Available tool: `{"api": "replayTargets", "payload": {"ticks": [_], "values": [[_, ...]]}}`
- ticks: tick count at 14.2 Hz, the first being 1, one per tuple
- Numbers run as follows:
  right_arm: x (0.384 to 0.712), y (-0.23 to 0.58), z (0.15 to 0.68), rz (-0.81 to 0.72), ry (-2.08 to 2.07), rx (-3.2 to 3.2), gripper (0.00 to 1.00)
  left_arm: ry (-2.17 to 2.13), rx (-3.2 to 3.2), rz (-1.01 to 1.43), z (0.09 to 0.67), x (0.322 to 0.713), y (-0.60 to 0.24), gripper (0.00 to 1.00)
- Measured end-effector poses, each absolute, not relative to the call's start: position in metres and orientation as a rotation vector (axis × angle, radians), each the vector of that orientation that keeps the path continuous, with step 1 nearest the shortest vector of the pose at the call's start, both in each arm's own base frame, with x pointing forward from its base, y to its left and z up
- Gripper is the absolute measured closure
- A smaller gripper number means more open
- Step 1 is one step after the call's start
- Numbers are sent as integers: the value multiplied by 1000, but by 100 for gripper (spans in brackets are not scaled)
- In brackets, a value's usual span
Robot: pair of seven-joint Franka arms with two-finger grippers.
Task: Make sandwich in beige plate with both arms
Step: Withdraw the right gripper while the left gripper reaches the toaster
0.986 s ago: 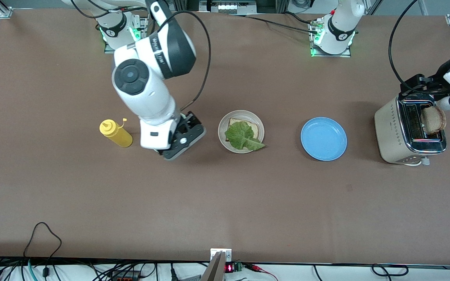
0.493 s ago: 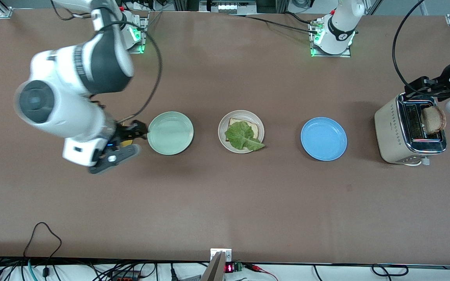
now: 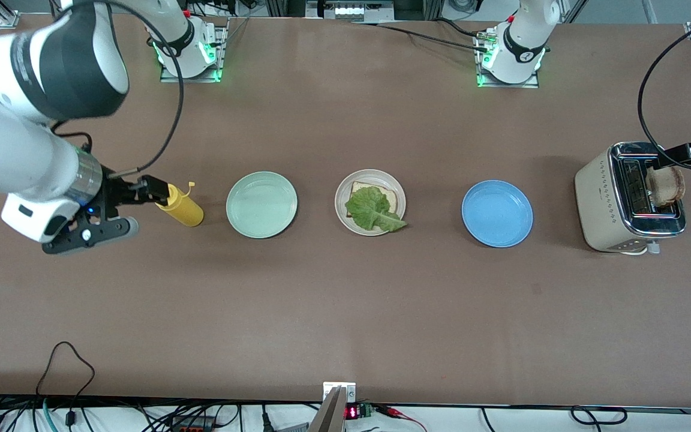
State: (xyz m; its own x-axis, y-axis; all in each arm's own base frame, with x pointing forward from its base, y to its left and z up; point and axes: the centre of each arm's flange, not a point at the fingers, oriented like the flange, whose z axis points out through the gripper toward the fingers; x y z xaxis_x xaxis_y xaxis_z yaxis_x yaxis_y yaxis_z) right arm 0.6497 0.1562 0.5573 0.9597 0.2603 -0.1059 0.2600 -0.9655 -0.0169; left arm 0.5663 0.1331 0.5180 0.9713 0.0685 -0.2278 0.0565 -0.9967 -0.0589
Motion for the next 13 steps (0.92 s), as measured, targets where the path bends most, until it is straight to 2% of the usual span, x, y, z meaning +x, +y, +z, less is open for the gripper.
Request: {"api": "replayTargets", "payload": {"ticks": [7, 13], "values": [[621, 75, 605, 128, -171, -3115, 0, 67, -3114, 383, 449, 572, 221, 0], [564, 76, 617, -5, -119, -3179, 0, 87, -3183, 352, 404, 558, 255, 0]]}}
